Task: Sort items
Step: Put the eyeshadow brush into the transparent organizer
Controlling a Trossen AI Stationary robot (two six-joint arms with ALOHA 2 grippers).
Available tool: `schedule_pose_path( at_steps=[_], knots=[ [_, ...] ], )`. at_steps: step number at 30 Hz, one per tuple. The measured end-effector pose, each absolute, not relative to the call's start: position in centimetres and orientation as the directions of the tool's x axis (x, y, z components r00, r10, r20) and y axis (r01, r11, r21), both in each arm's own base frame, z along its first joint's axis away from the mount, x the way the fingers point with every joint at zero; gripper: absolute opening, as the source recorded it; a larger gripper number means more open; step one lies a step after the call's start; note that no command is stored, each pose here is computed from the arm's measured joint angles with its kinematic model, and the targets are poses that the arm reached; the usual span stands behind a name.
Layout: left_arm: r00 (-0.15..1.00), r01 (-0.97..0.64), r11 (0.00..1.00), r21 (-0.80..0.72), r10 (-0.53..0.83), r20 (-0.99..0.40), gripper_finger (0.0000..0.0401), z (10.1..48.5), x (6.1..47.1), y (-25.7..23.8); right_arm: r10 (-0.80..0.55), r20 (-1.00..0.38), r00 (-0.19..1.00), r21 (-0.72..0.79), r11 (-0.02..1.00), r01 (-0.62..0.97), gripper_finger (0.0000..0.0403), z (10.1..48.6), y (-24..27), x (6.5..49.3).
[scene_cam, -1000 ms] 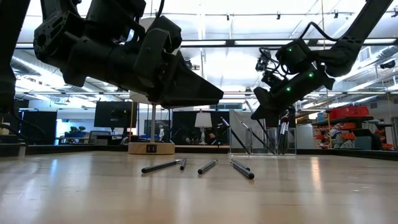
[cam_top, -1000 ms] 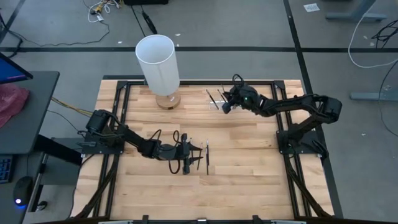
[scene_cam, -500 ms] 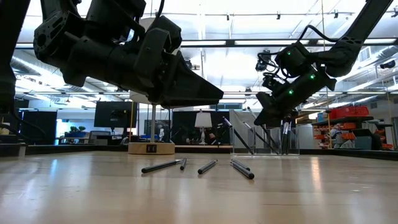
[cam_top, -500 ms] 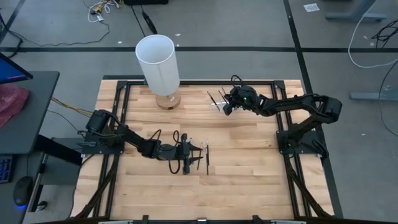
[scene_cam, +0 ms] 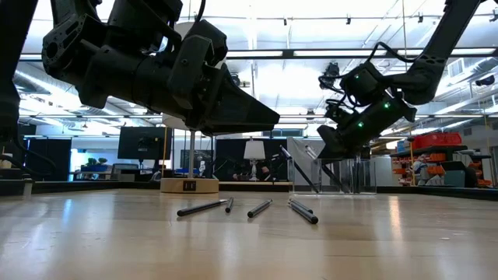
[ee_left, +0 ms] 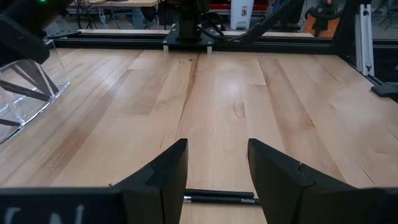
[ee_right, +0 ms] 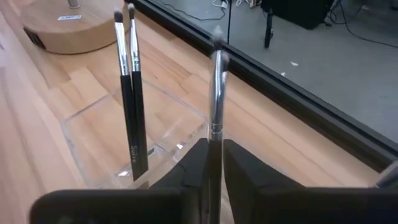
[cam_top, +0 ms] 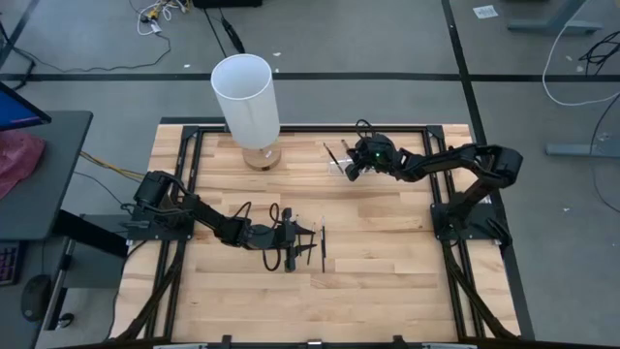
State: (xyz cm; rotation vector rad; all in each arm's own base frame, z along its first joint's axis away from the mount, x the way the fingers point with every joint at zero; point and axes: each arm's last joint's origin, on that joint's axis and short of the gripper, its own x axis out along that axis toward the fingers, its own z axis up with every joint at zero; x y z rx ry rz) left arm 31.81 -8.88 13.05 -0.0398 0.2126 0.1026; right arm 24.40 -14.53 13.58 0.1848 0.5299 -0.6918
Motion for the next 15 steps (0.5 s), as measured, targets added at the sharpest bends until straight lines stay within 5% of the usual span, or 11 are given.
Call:
schedule_pose_path(
  at_steps=[15],
  knots=[
    [0.972,-0.106,0.994,-0.028,0.097,-0.214,0.017,13.0,31.8,-8.9,-0.569,-0.487,0.663,-0.002,0.76,0.65,0.0122,15.9,-14.1,23.6]
  ],
)
